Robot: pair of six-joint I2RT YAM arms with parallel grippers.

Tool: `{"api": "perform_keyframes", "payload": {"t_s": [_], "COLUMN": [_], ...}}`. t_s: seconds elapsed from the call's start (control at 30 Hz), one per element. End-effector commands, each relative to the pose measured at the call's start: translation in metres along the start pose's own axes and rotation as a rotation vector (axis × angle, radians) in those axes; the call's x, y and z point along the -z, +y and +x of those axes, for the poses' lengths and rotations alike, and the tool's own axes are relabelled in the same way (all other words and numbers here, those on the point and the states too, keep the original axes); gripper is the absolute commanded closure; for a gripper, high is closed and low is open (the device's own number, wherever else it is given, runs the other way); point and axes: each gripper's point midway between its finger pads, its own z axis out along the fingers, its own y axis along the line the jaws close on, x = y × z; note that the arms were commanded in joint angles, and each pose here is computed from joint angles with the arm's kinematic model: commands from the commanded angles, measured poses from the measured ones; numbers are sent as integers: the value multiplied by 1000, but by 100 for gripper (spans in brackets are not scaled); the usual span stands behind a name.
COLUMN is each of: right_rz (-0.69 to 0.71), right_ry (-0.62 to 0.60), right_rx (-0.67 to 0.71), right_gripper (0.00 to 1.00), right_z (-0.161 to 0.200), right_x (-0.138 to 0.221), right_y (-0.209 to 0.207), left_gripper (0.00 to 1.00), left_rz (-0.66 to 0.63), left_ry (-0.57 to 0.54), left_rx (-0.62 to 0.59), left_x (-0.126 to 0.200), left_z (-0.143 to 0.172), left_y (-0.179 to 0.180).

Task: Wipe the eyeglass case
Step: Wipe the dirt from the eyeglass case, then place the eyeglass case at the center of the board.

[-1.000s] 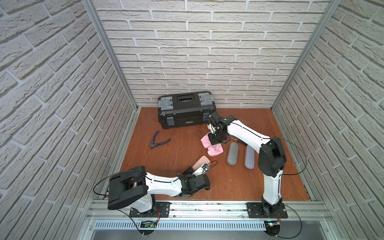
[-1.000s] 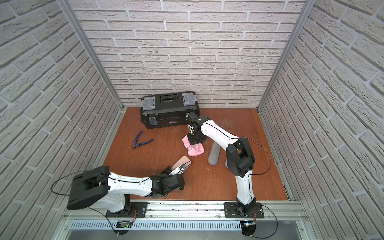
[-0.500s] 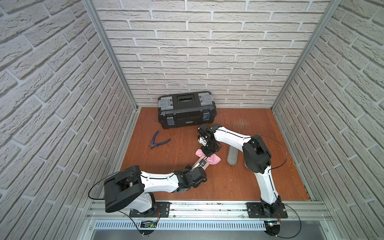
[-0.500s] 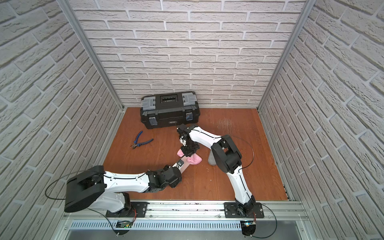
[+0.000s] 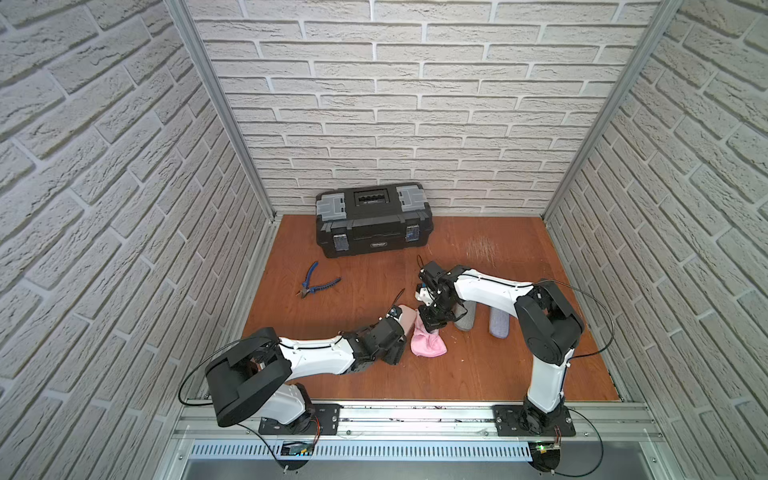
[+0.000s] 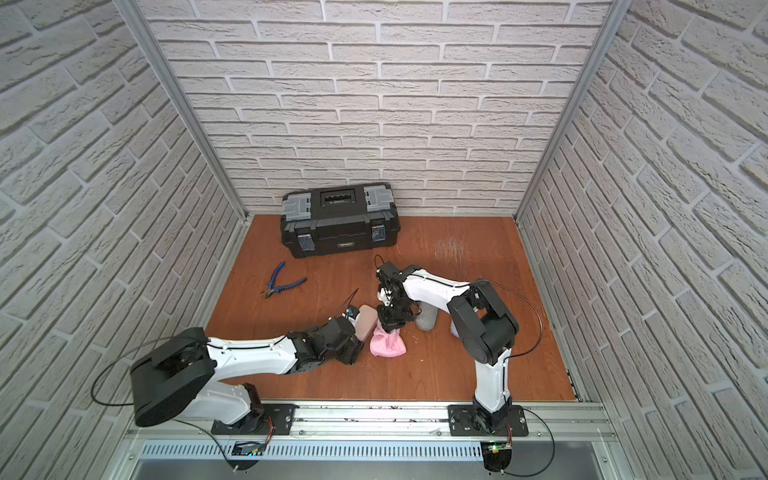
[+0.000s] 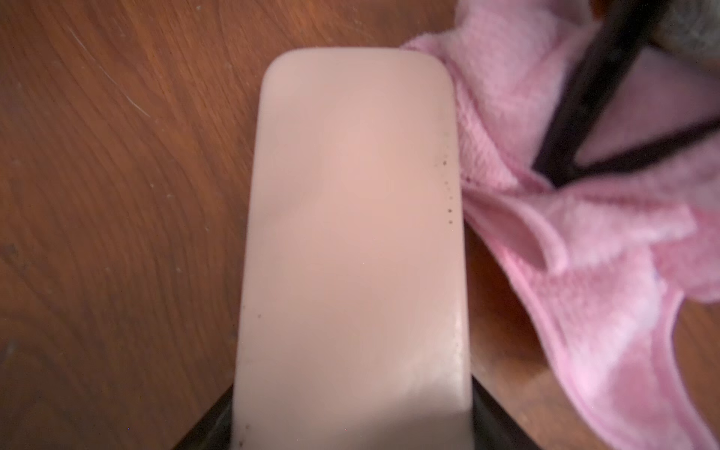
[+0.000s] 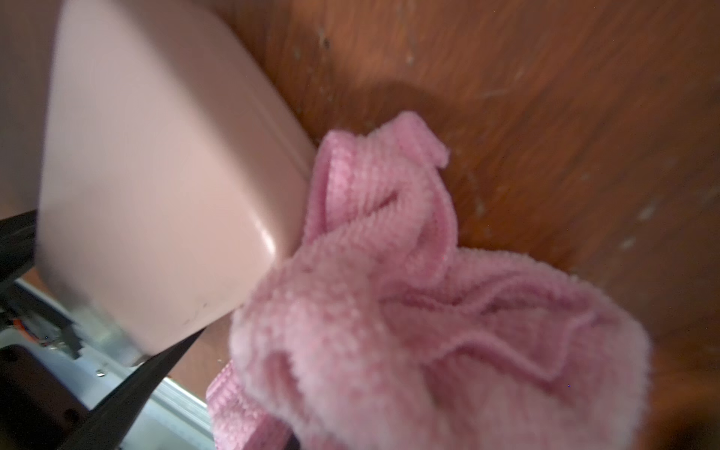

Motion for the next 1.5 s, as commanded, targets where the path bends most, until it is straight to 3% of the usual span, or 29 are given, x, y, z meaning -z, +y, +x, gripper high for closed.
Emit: {"api": "perform_keyframes", "payload": {"t_s": [0.0,0.1,0.27,0.37,0.53,0.7,0.8,0.9,1.0,1.17,1.27,1.37,1.47], "right_rz": [-198,-250,-413,-474,-368,-38,111,121,60,-94,-196,-157,-28], "right_ry": [-90,-105,-7,34,8,-54,-134,-192,-173,-49,-3,-30,-87], "right_rx": [-38,-12,62,47,33,-53,-61,-80,-44,-20,-46,-90,-160], "right_gripper": [98,98,97,97,98,97,98,98,97,98,98,98,98], "right_z": [-9,-8,20,38,43,12,-19,-47,-52,-2,27,32,20], "right_x": [9,11,2,6,33,48,55,54,45,12,11,28,45], "right_y": [54,76,122,125,75,-5,-23,-18,5,43,57,39,0], "left_gripper": [48,49,48,48,48,47,47,47,47,45,40,31,25], "left_rz": [80,110,169,179,168,158,155,156,153,136,115,103,121], "left_ry": [104,101,96,98,105,120,118,119,123,130,131,140,154], "left_rx": [38,52,54,69,92,97,106,105,103,118,132,144,159], "left_x": [-5,-5,-6,-7,-8,-7,-6,-6,-6,-7,-6,-2,2], "left_z": [22,18,13,12,15,19,18,18,18,18,17,16,15], "left_y": [-7,-11,-20,-19,-14,-12,-11,-12,-12,-9,-6,-4,-9]}}
